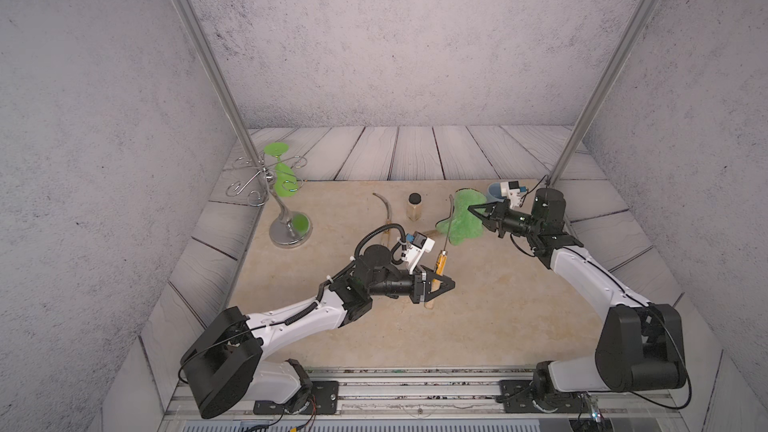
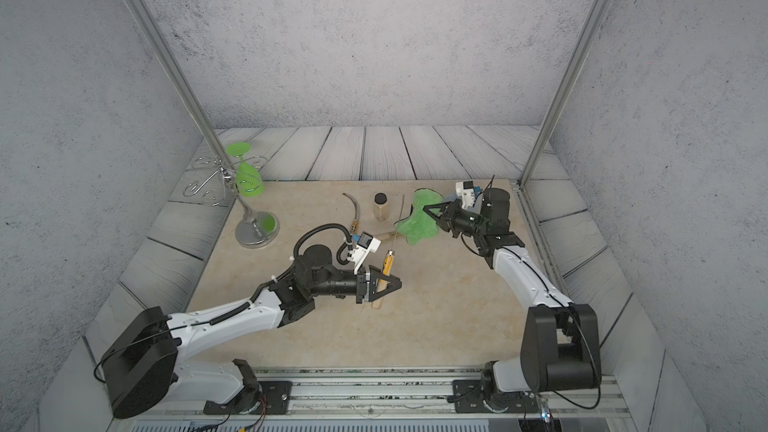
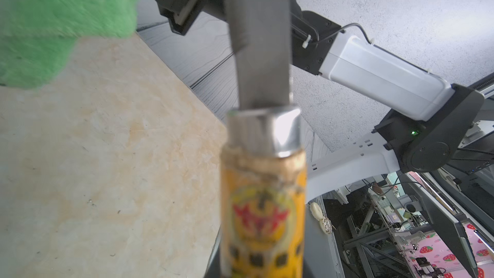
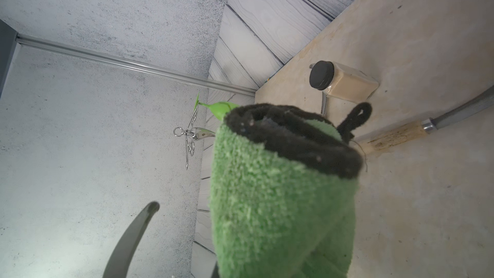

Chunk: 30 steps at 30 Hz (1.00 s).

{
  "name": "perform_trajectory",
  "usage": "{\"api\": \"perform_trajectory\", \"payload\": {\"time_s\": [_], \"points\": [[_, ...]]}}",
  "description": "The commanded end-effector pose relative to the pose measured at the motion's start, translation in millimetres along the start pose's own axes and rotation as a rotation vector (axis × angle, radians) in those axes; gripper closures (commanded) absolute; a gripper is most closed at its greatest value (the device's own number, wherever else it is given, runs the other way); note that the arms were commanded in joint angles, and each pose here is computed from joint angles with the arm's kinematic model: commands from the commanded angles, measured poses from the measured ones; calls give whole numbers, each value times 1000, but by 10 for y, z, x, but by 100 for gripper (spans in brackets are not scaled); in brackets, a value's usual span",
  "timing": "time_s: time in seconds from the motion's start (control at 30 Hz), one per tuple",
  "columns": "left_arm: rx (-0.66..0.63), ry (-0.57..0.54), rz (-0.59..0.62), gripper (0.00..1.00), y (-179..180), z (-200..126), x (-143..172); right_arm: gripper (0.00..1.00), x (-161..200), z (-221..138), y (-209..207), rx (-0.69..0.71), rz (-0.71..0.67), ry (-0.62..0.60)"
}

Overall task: Wipe small sickles with rags
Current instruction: Wipe the small sickle.

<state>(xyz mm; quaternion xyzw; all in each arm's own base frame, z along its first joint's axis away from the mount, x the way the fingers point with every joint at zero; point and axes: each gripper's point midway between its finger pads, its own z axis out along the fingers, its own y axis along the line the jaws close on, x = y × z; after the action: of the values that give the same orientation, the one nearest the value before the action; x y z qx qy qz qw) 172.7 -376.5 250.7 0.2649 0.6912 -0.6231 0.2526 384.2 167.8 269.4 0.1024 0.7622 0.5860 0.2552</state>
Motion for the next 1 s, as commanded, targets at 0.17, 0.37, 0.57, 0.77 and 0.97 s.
{"api": "perform_trajectory", "payload": {"time_s": [0.17,0.37,0.57,0.77,0.97], "points": [[27,24,-11,100,70,206,203,94,-112,4,394,-98,-66,3],[49,43,-22,100,69,353,289,94,-115,39,436,-120,-61,15],[65,47,-19,100,70,446,262,94,-40,41,495,-151,-54,33],[56,36,22,100,75,516,161,94,57,1,518,-197,-19,31],[73,0,48,100,61,594,16,94,132,-51,643,-256,-1,23]]}}
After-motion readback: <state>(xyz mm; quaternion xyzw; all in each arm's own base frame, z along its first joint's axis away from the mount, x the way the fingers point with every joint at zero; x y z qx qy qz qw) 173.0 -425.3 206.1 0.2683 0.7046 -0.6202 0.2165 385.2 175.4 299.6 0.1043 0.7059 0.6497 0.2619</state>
